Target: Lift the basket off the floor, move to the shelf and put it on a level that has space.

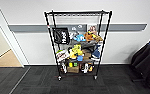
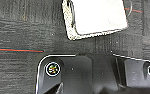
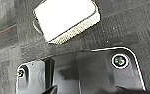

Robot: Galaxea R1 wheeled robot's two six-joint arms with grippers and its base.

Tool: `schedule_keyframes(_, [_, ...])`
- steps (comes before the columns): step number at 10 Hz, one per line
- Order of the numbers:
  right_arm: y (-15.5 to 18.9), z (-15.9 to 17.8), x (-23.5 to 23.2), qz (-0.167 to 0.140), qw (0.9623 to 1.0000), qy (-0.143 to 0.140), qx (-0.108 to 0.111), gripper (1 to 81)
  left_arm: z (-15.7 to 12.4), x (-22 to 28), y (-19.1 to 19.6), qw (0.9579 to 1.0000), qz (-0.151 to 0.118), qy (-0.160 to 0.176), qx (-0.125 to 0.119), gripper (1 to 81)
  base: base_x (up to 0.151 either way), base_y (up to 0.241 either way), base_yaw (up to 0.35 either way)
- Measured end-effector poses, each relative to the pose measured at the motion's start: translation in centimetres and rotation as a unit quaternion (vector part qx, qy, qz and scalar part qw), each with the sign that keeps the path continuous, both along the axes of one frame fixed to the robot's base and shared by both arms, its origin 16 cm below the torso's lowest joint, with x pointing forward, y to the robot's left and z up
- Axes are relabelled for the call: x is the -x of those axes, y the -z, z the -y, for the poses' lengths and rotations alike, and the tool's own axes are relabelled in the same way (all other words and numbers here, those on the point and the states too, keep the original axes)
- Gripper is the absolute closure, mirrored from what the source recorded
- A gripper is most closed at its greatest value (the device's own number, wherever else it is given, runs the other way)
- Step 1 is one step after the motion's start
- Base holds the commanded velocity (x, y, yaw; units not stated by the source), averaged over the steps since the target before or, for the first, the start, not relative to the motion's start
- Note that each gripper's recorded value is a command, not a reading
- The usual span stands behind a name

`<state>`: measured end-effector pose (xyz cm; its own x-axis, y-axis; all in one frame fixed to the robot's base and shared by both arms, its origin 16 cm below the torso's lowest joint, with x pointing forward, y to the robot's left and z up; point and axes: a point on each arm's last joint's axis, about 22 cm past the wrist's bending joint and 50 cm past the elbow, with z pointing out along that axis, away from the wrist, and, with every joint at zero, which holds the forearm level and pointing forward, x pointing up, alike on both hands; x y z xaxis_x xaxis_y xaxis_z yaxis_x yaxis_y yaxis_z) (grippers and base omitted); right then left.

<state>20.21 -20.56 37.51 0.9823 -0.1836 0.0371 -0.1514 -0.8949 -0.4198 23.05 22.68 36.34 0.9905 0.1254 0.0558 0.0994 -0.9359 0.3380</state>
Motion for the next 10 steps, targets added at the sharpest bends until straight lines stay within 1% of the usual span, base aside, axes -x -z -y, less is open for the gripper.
schedule_keyframes(2, [0.8, 0.4, -3.6, 0.007, 0.9999, -0.01, 0.004, 1.0, 0.3, -2.0, 0.7, 0.9998, 0.006, -0.017, 0.003, 1.0, 0.0, 0.0, 0.0])
schedule_keyframes(4, [1.7, 1.4, -5.9, 0.009, 0.9997, -0.018, 0.014, 1.0, 0.0, -3.9, 1.6, 0.9992, 0.01, -0.039, 0.0, 1.0, 0.0, 0.0, 0.0])
schedule_keyframes(5, [2.3, 2.3, -7.3, 0.008, 0.9995, -0.022, 0.023, 1.0, 0.3, -5.1, 2.0, 0.9989, 0.016, -0.044, 0.0, 1.0, 0.0, 0.0, 0.0])
schedule_keyframes(7, [2.9, 3.4, -10.9, 0.02, 0.9989, -0.026, 0.034, 1.0, 0.6, -6.7, 3.2, 0.9985, 0.026, -0.048, -0.007, 1.0, 0.0, 0.0, 0.0])
schedule_keyframes(8, [3.2, 3.4, -12.2, 0.027, 0.9986, -0.028, 0.035, 1.0, 0.3, -7.4, 3.7, 0.9982, 0.031, -0.051, -0.013, 1.0, 0.0, 0.0, 0.0])
schedule_keyframes(10, [4.1, 2.5, -13.6, 0.024, 0.9983, -0.042, 0.033, 1.0, -0.4, -6.7, 4.6, 0.9972, 0.024, -0.069, -0.017, 1.0, 0.0, 0.0, 0.0])
